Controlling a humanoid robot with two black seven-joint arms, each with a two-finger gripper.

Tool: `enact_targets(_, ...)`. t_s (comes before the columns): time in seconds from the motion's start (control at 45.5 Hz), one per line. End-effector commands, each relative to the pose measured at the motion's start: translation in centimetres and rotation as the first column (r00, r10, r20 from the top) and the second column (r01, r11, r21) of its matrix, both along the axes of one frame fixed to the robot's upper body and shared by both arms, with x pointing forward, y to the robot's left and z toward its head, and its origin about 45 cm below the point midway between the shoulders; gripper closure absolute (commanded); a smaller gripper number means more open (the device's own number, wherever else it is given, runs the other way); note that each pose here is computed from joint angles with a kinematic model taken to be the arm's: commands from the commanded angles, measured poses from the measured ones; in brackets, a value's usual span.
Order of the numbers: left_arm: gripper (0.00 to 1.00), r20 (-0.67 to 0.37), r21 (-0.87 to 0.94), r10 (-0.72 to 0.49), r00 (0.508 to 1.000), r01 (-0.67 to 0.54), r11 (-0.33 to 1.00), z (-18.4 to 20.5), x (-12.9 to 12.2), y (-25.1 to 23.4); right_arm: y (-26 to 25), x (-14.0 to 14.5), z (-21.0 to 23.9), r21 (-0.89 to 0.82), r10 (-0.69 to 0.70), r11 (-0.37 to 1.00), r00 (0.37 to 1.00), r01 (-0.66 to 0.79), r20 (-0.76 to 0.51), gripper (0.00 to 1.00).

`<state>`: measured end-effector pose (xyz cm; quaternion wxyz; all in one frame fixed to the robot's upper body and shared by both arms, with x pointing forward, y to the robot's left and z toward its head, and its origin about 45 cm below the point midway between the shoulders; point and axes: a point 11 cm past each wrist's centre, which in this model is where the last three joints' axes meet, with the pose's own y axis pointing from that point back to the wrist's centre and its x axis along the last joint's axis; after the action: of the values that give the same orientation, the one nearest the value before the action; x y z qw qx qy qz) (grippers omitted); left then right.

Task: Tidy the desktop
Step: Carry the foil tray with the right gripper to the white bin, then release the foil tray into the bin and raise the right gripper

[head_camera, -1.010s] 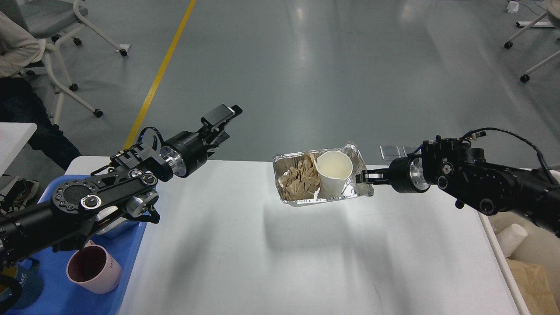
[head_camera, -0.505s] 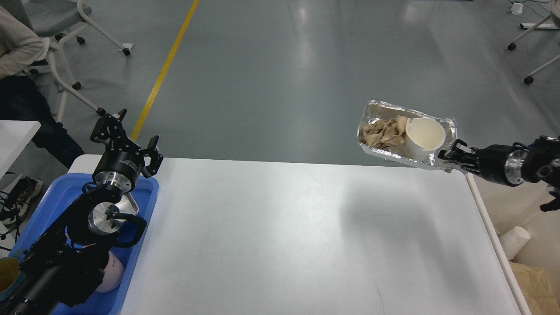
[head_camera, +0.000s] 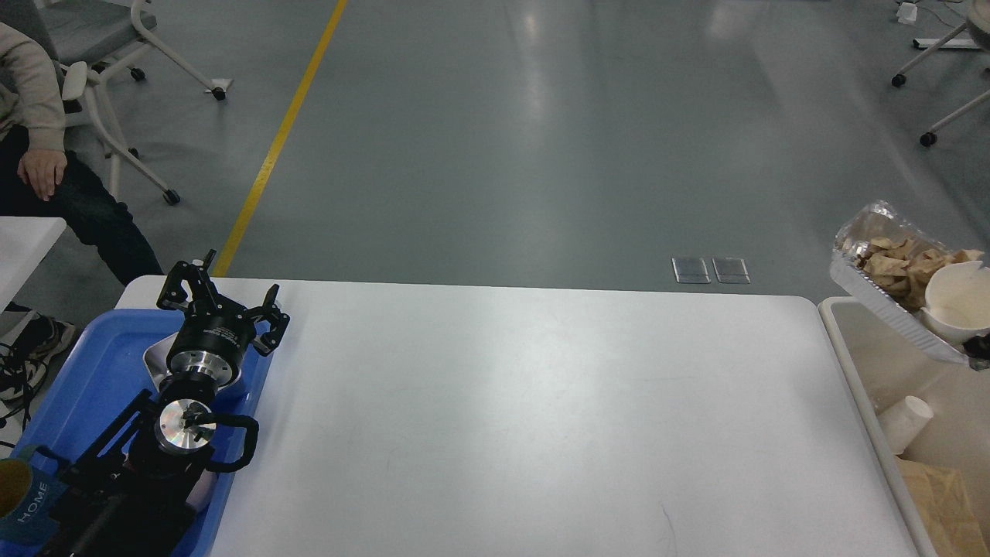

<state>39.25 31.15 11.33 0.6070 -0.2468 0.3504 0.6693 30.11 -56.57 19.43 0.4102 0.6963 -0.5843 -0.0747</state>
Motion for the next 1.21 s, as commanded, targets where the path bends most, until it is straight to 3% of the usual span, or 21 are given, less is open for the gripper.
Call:
enact_targets(0.0, 0.04, -0.006, 0.001, 0.005, 1.0, -0.005, 1.0, -0.3, -0.1, 0.3, -2.4, -2.0, -0.9, -0.032, -0.069, 0.997, 0.997, 0.068, -0.034, 1.0)
enact_targets(0.264, 0.04, 0.002, -0.003, -0.01, 1.0, 0.01, 1.0, -0.1, 0.3, -0.5, -6.5, -5.1, -1.8, -0.107, -0.199, 0.976, 0.977, 0.191, -0.07, 1.0)
enact_targets(0.307, 0.04, 0.0, -0.005, -0.012, 1.0, 0.012, 1.0, 0.0, 0.4, -0.8, -7.0, -5.4, -2.0, -0.115, -0.22, 0.971, 0.973, 0.211, -0.069, 0.71)
enact_targets(0.351, 0.04, 0.001, -0.008, -0.013, 1.0, 0.013, 1.0, 0.1, 0.6, -1.2, -7.6, -5.7, -2.2, -0.13, -0.24, 0.964, 0.968, 0.23, -0.068, 0.18)
enact_targets(0.373, 0.04, 0.001, -0.011, -0.012, 1.0, 0.012, 1.0, 0.1, 0.6, -1.3, -7.9, -5.9, -2.2, -0.138, -0.252, 0.961, 0.965, 0.241, -0.068, 0.0)
enact_targets(0.637, 0.04, 0.041, -0.046, -0.035, 0.999, 0.037, 0.998, 1.5, 2.1, -3.1, -9.2, -7.7, -3.9, -0.194, -0.301, 0.94, 0.949, 0.279, -0.093, 0.0)
enact_targets(0.813, 0.04, 0.07, -0.02, -0.084, 0.994, 0.085, 0.996, 2.6, 2.9, -3.7, -8.8, -5.0, -4.8, -0.285, -0.366, 0.885, 0.929, 0.368, 0.063, 0.0)
enact_targets(1.054, 0.04, 0.112, 0.035, -0.141, 0.984, 0.138, 0.99, 4.4, 3.7, -2.9, -0.2, 2.6, -8.0, -0.177, -0.301, 0.93, 0.944, 0.322, 0.136, 0.0)
enact_targets(1.186, 0.04, 0.119, 0.008, -0.162, 0.98, 0.162, 0.987, 4.1, 3.5, -4.2, 5.9, 8.9, -6.5, -0.071, -0.234, 0.964, 0.948, 0.255, 0.216, 0.0)
